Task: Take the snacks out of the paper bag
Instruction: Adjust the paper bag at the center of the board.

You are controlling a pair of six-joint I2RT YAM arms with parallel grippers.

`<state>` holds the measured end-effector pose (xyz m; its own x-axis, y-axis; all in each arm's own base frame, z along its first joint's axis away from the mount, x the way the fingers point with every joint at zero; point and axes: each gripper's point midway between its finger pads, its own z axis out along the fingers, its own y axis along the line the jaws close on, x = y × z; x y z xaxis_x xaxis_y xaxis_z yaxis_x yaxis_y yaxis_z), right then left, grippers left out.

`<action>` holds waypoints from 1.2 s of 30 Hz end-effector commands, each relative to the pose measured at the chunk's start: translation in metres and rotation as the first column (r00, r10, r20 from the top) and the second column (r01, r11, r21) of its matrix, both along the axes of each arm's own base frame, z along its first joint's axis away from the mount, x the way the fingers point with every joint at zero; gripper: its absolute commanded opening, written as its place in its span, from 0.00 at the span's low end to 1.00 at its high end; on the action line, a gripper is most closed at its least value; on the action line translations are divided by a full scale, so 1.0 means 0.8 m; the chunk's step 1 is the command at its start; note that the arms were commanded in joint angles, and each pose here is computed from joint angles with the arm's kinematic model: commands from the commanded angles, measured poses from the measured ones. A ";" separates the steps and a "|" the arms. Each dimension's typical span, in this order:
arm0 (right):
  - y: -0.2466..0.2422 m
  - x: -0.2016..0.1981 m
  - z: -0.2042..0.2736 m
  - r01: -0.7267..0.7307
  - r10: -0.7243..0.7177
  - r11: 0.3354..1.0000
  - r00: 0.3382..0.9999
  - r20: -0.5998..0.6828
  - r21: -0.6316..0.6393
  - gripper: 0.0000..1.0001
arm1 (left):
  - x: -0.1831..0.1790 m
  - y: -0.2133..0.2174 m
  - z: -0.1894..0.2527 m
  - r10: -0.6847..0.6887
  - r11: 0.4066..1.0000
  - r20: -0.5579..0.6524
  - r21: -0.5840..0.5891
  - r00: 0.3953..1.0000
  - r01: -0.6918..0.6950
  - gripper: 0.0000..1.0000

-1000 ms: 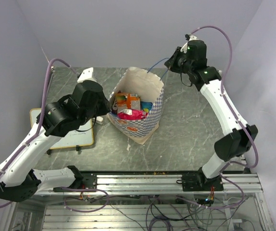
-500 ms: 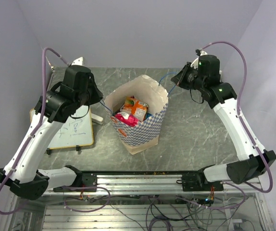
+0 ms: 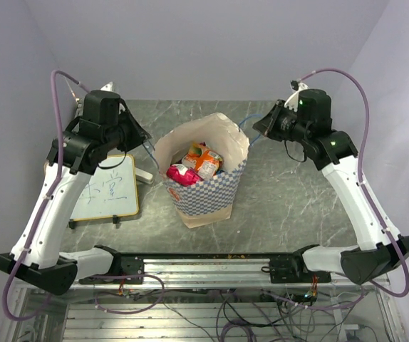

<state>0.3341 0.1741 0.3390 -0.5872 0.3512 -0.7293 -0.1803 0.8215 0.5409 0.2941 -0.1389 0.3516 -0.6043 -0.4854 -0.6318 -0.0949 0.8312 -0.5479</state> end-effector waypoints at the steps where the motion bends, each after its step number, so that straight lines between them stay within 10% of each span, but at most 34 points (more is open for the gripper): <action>1: 0.007 0.015 0.018 -0.067 0.071 0.996 0.996 0.056 -0.067 0.10 | -0.008 0.005 0.041 0.035 0.995 0.111 -0.097 0.993 -0.024 0.19; 12: -0.021 0.043 0.011 -0.042 0.066 0.950 0.996 0.067 -0.310 0.88 | -0.038 0.037 0.025 0.150 0.987 0.001 -0.055 0.989 -0.150 0.88; 16: -0.019 0.048 0.018 -0.028 0.053 0.956 0.996 0.077 -0.294 0.96 | -0.042 0.047 0.001 0.195 0.981 -0.068 -0.010 0.978 -0.196 0.93; 22: -0.016 0.044 0.060 -0.033 0.075 0.961 0.987 0.144 -0.273 0.98 | -0.042 0.036 -0.037 0.160 0.987 -0.152 0.009 0.975 -0.161 0.83; 36: 0.098 0.020 0.129 -0.199 0.271 0.947 0.915 0.298 -0.251 0.91 | 0.025 0.001 -0.001 0.072 0.997 -0.050 -0.027 0.996 -0.073 0.07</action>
<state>0.3673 0.2081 0.4240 -0.4185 0.1095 -0.9016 -0.4040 0.8666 0.2927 0.2950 -0.1305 0.3131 -0.6494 -0.5459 -0.5294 -0.2778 0.8183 -0.5032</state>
